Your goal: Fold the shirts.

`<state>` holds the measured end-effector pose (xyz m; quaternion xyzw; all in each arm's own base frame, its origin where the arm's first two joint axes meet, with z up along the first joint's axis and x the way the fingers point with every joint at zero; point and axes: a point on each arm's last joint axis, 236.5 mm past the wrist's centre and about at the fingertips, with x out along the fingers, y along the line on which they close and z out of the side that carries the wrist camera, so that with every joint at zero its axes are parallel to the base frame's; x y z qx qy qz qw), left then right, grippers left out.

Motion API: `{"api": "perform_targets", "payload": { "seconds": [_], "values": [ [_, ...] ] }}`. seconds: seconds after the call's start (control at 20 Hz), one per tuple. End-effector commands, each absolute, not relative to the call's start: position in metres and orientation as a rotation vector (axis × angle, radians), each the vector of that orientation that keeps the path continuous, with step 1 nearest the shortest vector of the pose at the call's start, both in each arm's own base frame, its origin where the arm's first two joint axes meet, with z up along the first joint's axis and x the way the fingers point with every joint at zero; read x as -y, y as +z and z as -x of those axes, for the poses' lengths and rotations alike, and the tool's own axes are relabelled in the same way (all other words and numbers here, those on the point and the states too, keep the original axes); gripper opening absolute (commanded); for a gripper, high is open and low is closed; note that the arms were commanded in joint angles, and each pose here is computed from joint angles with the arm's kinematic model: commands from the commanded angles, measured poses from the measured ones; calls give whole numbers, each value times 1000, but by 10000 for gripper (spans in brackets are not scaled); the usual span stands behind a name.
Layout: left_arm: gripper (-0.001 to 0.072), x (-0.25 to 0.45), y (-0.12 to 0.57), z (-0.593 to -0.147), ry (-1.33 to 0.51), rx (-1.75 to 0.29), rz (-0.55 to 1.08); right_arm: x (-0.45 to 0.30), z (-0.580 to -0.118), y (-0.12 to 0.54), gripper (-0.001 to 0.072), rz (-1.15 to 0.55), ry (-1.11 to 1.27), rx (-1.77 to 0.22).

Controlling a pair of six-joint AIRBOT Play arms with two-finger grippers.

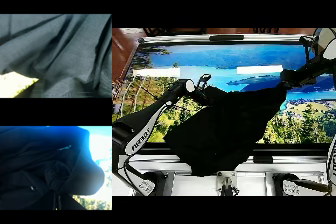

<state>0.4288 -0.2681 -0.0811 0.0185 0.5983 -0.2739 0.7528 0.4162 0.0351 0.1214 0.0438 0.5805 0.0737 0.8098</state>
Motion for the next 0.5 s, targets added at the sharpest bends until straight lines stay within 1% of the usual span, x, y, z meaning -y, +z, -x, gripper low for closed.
{"api": "perform_targets", "payload": {
  "seconds": [0.0, 0.15, 0.25, 0.3, 0.35, 0.4, 0.45],
  "values": [
    [45, 266, -85, -431, -594, -1308, -44, -39, -416, 121, 54, -110, 164, -1242],
    [43, 259, -64, -444, -585, -1265, -38, -43, -419, 123, 54, -122, 179, -1228],
    [43, 254, -10, -471, -578, -1130, -24, -64, -428, 137, 54, -143, 281, -1152],
    [43, 249, 31, -489, -567, -1027, -21, -78, -441, 154, 54, -151, 349, -1055],
    [43, 243, 87, -512, -552, -880, -5, -91, -461, 182, 54, -164, 401, -901],
    [43, 233, 155, -532, -533, -709, 18, -96, -485, 220, 54, -199, 407, -719],
    [43, 223, 224, -545, -513, -536, 38, -95, -511, 277, 54, -273, 386, -485]
  ]
}}
